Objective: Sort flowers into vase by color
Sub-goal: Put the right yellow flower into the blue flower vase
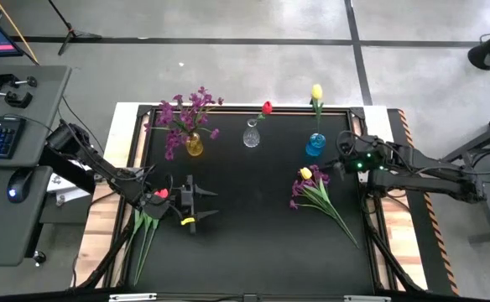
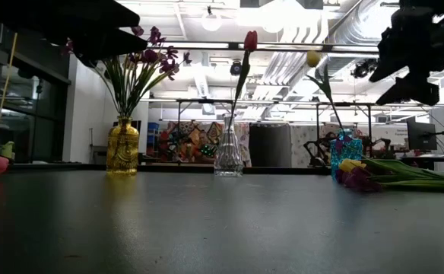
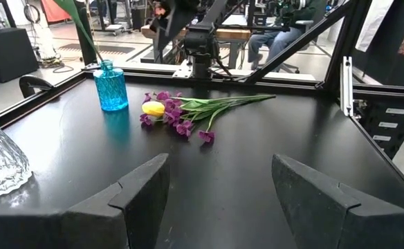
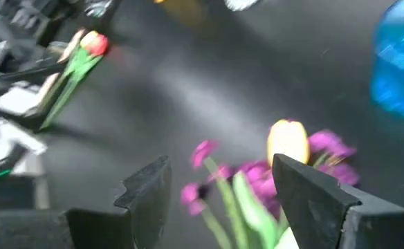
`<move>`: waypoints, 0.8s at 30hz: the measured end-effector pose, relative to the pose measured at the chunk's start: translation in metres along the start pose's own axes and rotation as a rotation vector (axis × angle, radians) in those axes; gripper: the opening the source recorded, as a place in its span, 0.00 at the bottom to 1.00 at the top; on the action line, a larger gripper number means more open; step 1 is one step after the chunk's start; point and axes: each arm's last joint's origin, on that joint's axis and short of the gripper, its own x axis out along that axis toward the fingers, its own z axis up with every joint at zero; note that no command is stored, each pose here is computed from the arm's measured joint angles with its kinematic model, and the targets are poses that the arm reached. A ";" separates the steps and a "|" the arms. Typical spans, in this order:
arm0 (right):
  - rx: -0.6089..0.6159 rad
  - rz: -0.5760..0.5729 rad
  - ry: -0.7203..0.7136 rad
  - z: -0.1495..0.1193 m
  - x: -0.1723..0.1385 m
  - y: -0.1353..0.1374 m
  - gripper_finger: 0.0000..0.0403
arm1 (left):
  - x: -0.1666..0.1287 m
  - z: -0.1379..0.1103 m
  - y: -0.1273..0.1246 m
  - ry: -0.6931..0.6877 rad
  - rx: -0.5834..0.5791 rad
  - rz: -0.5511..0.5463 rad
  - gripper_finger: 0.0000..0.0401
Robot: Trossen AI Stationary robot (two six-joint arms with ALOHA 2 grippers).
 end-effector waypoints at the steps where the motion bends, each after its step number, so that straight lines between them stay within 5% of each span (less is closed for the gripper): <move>1: 0.017 0.021 0.020 -0.001 0.000 0.001 0.59 | 0.000 0.000 0.000 0.000 0.000 0.000 0.60; 14: 0.068 -0.015 0.278 -0.025 0.023 0.021 0.59 | 0.000 0.000 0.000 0.000 -0.007 0.000 0.60; 20: 0.072 -0.200 0.546 -0.061 0.031 0.027 0.59 | 0.000 0.000 0.000 0.000 -0.007 0.000 0.60; 24: 0.042 -0.334 0.547 -0.077 0.031 0.027 0.59 | 0.000 0.000 0.000 0.000 -0.007 0.000 0.60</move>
